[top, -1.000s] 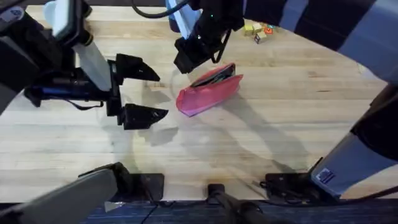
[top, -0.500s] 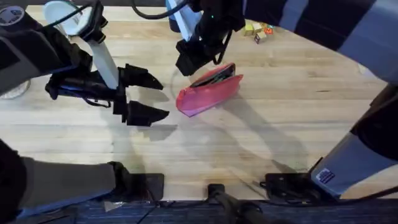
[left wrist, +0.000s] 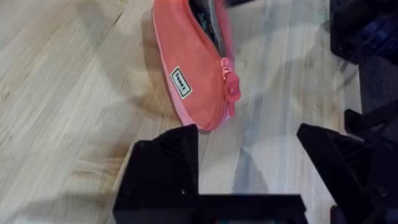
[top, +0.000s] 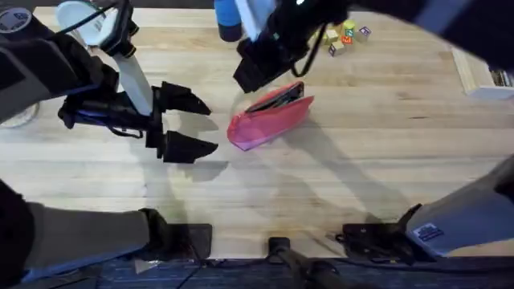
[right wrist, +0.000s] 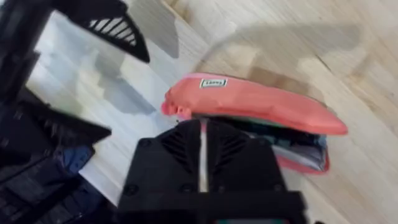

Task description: Unzip the bag, pick up the pens from the table one at a time and place them inside, then zip the bag closed.

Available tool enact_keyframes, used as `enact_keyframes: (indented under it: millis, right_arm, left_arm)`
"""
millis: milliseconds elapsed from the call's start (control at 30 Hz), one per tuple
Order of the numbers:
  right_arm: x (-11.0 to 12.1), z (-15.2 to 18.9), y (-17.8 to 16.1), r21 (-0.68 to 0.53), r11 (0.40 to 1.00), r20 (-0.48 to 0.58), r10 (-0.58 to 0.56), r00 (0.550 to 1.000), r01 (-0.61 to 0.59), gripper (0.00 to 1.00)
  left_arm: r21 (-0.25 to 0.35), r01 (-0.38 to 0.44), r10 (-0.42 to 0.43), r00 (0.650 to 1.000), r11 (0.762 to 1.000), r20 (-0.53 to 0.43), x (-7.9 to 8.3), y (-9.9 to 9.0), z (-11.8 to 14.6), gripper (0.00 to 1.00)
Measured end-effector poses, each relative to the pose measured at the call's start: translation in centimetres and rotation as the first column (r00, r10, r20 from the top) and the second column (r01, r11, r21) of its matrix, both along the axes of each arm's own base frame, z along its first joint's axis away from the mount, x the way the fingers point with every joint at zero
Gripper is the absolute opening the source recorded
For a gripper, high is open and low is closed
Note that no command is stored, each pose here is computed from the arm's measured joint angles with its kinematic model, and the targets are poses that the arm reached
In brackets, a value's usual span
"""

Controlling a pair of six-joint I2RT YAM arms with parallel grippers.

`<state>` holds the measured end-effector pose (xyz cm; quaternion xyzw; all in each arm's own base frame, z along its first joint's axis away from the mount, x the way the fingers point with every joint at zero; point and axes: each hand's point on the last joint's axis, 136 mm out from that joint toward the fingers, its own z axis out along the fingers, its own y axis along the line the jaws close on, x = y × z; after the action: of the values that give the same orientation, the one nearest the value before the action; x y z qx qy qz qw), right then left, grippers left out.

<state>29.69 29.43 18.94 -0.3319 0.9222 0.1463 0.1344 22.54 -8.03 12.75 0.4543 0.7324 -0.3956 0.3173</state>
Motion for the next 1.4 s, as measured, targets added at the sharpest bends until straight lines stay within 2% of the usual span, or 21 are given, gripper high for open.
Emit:
enact_keyframes:
  millis: [33,167,200,233,333,500,633,767,1000,1400]
  right_arm:
    - [-0.7,1.4,-0.6,0.006,1.0,0.007,-0.001,1.0,0.001,0.287]
    - [-2.1,1.4,-1.7,-0.031,1.0,-0.039,-0.004,0.999,0.003,0.865]
    - [-2.5,1.3,-2.0,-0.042,0.999,-0.052,-0.004,0.999,0.002,0.961]
    - [-2.8,1.1,-2.2,-0.053,0.999,-0.068,-0.01,0.998,0.006,0.988]
    - [-3.8,0.9,-2.5,-0.074,0.996,-0.109,-0.047,0.993,0.039,0.997]
    - [-4.5,0.9,-1.9,-0.073,0.984,-0.158,-0.175,0.972,0.165,0.997]
    - [-5.1,1.1,-0.8,-0.054,0.956,-0.21,-0.294,0.932,0.289,0.997]
    - [-5.4,1.5,0.9,-0.008,0.927,-0.26,-0.365,0.894,0.376,0.997]
    - [-5.5,1.7,1.5,0.003,0.883,-0.311,-0.446,0.839,0.47,0.997]
    - [-5.4,1.8,2.1,-0.012,0.787,-0.375,-0.576,0.727,0.617,0.998]
  left_arm:
    - [-0.002,-0.02,0.02,1.0,1.0,-0.002,0.1,0.5,0.0,0.994]
    - [-0.01,-0.066,0.066,0.998,0.998,-0.013,0.1,1.5,0.2,0.994]
    - [-0.017,-0.077,0.077,0.997,0.997,-0.015,0.0,1.8,0.4,0.994]
    - [-0.023,-0.084,0.084,0.996,0.996,-0.016,-0.1,2.0,0.5,0.994]
    - [-0.051,-0.104,0.104,0.995,0.993,0.0,-0.4,2.6,1.1,0.993]
    - [-0.068,-0.104,0.109,0.992,0.992,0.07,-0.8,3.3,1.7,0.993]
    - [-0.065,-0.081,0.089,0.987,0.995,0.132,-0.9,3.5,2.0,0.993]
    - [-0.053,-0.057,0.066,0.982,0.997,0.179,-0.9,3.6,1.9,0.993]
    - [-0.008,-0.024,0.025,0.978,1.0,0.206,-1.1,3.9,1.3,0.993]
    - [-0.003,-0.022,0.022,0.978,1.0,0.209,-1.1,3.9,1.2,0.993]
